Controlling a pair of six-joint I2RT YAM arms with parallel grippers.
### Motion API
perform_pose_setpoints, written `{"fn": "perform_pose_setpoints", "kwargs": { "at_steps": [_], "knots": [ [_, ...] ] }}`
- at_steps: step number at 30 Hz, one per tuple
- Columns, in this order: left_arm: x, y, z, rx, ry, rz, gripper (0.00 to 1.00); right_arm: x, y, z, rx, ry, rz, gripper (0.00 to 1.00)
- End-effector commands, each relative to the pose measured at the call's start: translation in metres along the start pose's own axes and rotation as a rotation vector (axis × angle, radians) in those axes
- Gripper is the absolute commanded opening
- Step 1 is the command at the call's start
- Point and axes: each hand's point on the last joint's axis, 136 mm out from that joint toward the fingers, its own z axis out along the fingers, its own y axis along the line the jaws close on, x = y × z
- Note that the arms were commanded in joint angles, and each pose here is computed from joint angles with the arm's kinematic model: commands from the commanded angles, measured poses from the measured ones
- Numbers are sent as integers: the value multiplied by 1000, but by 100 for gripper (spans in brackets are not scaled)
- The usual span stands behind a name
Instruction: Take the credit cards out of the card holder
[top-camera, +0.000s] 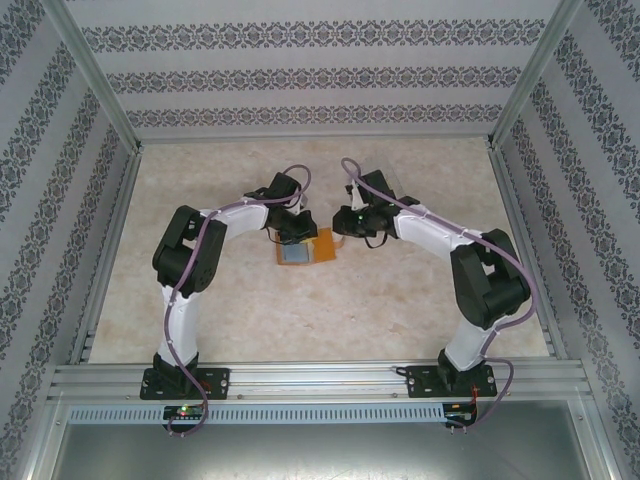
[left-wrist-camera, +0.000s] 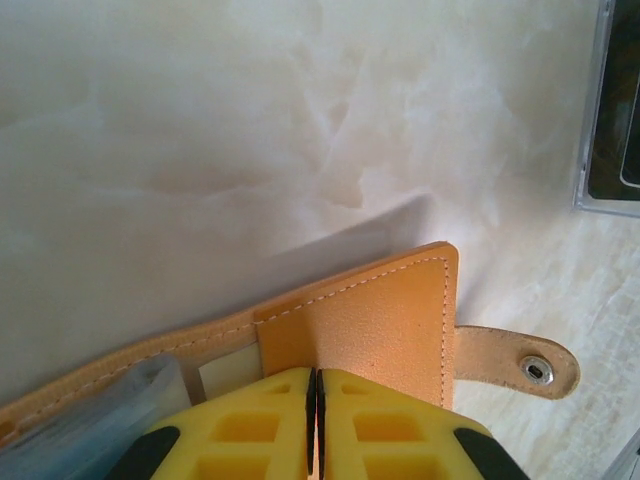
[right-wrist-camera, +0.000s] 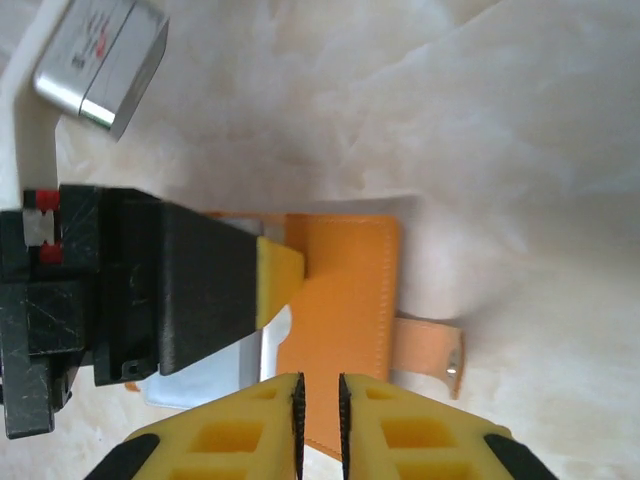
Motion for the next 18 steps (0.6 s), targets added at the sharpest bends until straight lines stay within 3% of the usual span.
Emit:
{"fn": "perform_pose_setpoints", "kwargs": {
  "at_steps": [1, 7, 12, 15, 18],
  "knots": [
    [19, 7, 10, -36, 78, 29, 11, 14, 6, 17, -21, 47, 21, 19],
    [20, 7, 5, -43, 73, 34, 11, 30, 7, 43, -29, 102, 60, 17],
    [7, -10, -7, -24, 26, -3, 17, 44, -13, 54, 8, 127, 151, 14],
    [-1, -20, -23, -22, -19, -15, 28, 52, -24, 55, 33, 135, 172, 14],
    [-5, -20, -41, -52, -53, -56, 47, 57, -29, 57, 47, 145, 175, 15]
  ]
}}
